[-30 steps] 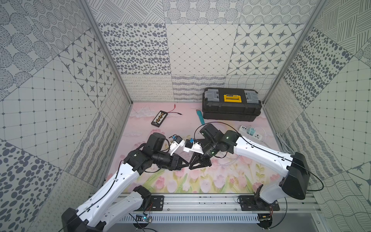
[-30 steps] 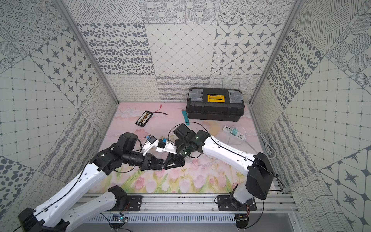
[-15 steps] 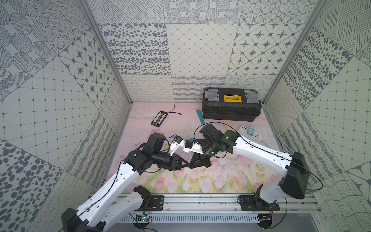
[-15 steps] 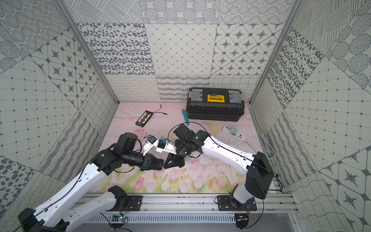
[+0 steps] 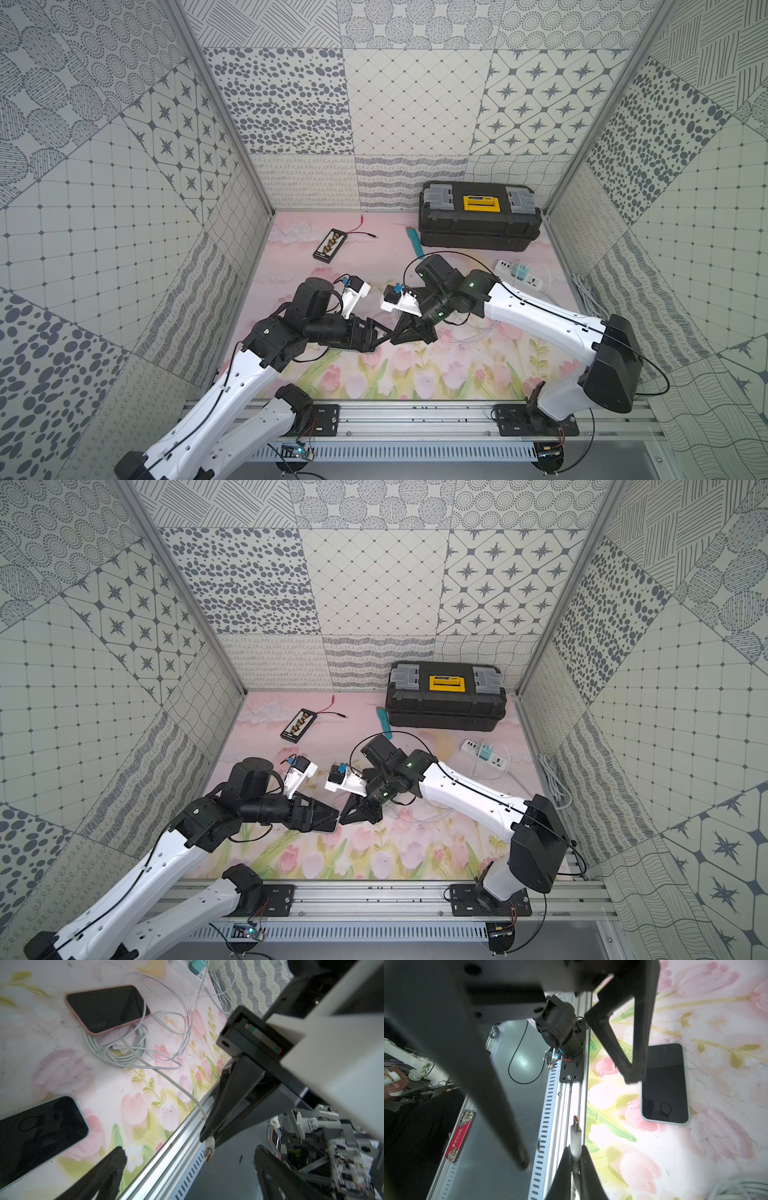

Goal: Plug the charging cable into the phone
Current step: Pick up the charging cable from the center of the board, then pick up the phone at the center of the board.

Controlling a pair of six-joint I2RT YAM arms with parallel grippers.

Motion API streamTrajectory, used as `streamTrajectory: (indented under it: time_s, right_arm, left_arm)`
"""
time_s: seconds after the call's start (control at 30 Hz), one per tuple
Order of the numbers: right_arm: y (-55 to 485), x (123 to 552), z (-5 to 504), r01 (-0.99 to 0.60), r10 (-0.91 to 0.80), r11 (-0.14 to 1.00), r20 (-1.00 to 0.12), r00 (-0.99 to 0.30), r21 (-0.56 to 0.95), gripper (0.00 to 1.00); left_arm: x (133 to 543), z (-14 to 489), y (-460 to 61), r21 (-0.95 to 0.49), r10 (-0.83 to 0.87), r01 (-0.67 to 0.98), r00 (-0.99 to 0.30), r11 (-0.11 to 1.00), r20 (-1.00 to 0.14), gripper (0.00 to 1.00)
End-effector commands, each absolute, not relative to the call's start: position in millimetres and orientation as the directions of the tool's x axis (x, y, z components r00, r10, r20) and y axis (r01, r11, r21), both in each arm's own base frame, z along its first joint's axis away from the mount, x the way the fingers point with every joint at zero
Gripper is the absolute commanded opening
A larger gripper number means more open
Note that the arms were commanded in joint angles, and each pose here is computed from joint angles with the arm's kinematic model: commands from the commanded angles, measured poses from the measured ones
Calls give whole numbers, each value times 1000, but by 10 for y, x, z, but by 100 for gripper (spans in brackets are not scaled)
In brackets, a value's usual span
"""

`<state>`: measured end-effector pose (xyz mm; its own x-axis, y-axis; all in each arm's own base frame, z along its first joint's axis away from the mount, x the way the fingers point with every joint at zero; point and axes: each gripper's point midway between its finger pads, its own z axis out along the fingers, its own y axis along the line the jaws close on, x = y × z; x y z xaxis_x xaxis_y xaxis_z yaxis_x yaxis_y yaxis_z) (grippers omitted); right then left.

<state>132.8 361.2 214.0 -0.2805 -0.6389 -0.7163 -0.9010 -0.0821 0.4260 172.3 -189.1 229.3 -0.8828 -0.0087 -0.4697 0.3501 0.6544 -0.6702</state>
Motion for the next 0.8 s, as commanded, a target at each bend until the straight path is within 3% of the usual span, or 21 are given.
streamTrajectory:
  time_s: [0.0, 0.07, 0.17, 0.23, 0.47, 0.77]
  right_arm:
    - [3549, 1515, 2250, -918, -561, -12, -763, -322, 396, 0]
    - [3481, 1689, 2250, -914, -512, 63, -774, -374, 400, 0]
    - [3392, 1883, 2275, -896, -441, 129, -785, -436, 425, 0]
    - [3348, 1928, 2266, -894, -429, 148, -787, -444, 423, 0]
    - [3345, 1955, 2273, -896, -409, 159, -798, -442, 415, 0]
    - [3302, 1875, 2446, -909, -370, 133, -831, -416, 396, 0]
  left_arm:
    - [1839, 1834, -1198, -575, -523, -322, -822, 752, -224, 99]
    - [1704, 1508, -1132, -530, -639, -509, -765, 678, -82, 97]
    - [1580, 1069, -1296, -505, -679, -629, -726, 590, 111, 99]
    - [1454, 806, -1194, -404, -747, -735, -644, 545, 165, 99]
    - [1296, 521, -687, -131, -928, -922, -371, 364, 34, 99]
    - [1822, 517, -876, 24, -971, -972, -235, 234, -41, 99]
